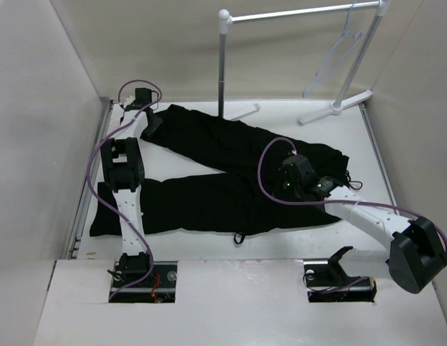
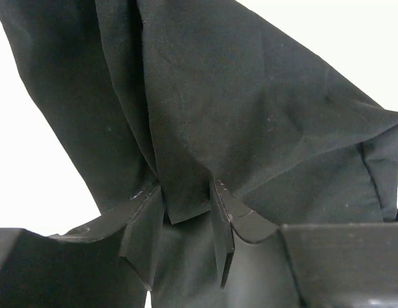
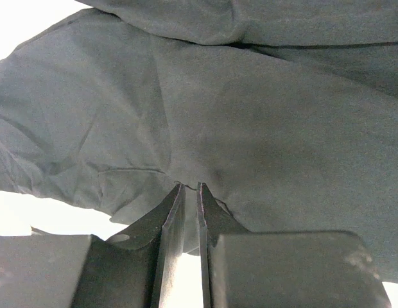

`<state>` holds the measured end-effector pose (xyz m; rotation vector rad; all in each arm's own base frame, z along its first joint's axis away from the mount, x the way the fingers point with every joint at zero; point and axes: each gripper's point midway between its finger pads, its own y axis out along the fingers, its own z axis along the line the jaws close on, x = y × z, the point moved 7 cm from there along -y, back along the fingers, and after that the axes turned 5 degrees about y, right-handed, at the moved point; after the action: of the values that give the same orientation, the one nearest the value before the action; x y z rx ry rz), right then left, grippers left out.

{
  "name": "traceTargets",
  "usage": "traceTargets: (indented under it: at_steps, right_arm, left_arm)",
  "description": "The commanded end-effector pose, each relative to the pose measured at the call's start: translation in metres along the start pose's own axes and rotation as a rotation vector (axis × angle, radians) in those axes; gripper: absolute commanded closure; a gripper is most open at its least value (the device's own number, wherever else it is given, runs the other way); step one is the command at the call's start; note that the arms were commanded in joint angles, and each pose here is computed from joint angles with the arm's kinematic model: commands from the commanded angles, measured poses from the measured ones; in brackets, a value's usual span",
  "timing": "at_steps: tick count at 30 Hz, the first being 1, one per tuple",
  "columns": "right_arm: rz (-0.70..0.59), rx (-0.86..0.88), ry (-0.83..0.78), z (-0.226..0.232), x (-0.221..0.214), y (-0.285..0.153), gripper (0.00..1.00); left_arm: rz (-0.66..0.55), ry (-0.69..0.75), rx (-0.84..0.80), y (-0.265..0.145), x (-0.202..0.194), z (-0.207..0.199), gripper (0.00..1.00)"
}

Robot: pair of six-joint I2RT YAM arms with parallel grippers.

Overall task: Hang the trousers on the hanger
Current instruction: Flatten out the trousers at the center of the board.

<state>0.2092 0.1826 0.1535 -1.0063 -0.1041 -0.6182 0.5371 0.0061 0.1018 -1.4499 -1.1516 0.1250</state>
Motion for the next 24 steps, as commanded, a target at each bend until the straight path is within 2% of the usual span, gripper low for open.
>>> traceTargets:
  at_steps: [1,5,9,14,17,19,20,22,23,24]
  right_arm:
    - [-0.039,0.052,0.003,0.012,0.012,-0.003,0.81]
    - [-0.038,0.054,0.006,0.012,0.014,-0.002,0.81]
    - [-0.044,0.056,0.008,0.012,0.017,-0.004,0.81]
    - [-0.052,0.043,0.019,0.007,0.019,-0.007,0.82]
    - [-0.059,0.031,0.032,0.003,0.019,-0.01,0.82]
    - [-0.06,0.017,0.046,0.0,0.02,-0.012,0.81]
    - [-0.058,0.011,0.048,-0.001,0.02,-0.012,0.78]
    - [-0.066,0.006,0.055,-0.003,0.023,-0.015,0.72]
    - [-0.075,0.007,0.059,-0.003,0.024,-0.017,0.69]
    - [-0.081,0.01,0.061,-0.003,0.025,-0.018,0.64]
  left_arm:
    - [-0.06,-0.025,-0.063,-0.045,0.02,-0.013,0.7]
    - [-0.069,-0.033,-0.049,-0.037,0.021,-0.012,0.8]
    - [-0.11,-0.079,-0.051,-0.032,0.039,-0.012,0.95]
    - [-0.224,-0.269,-0.119,-0.024,0.089,-0.017,0.98]
    - [-0.285,-0.33,-0.174,-0.017,0.114,-0.03,0.98]
    - [-0.325,-0.385,-0.217,-0.012,0.13,-0.038,0.92]
    - [-0.351,-0.399,-0.245,-0.011,0.137,-0.042,0.83]
    - [-0.396,-0.421,-0.273,-0.014,0.15,-0.042,0.57]
    - [-0.404,-0.423,-0.281,-0.016,0.154,-0.04,0.48]
    - [-0.405,-0.422,-0.281,-0.019,0.157,-0.037,0.45]
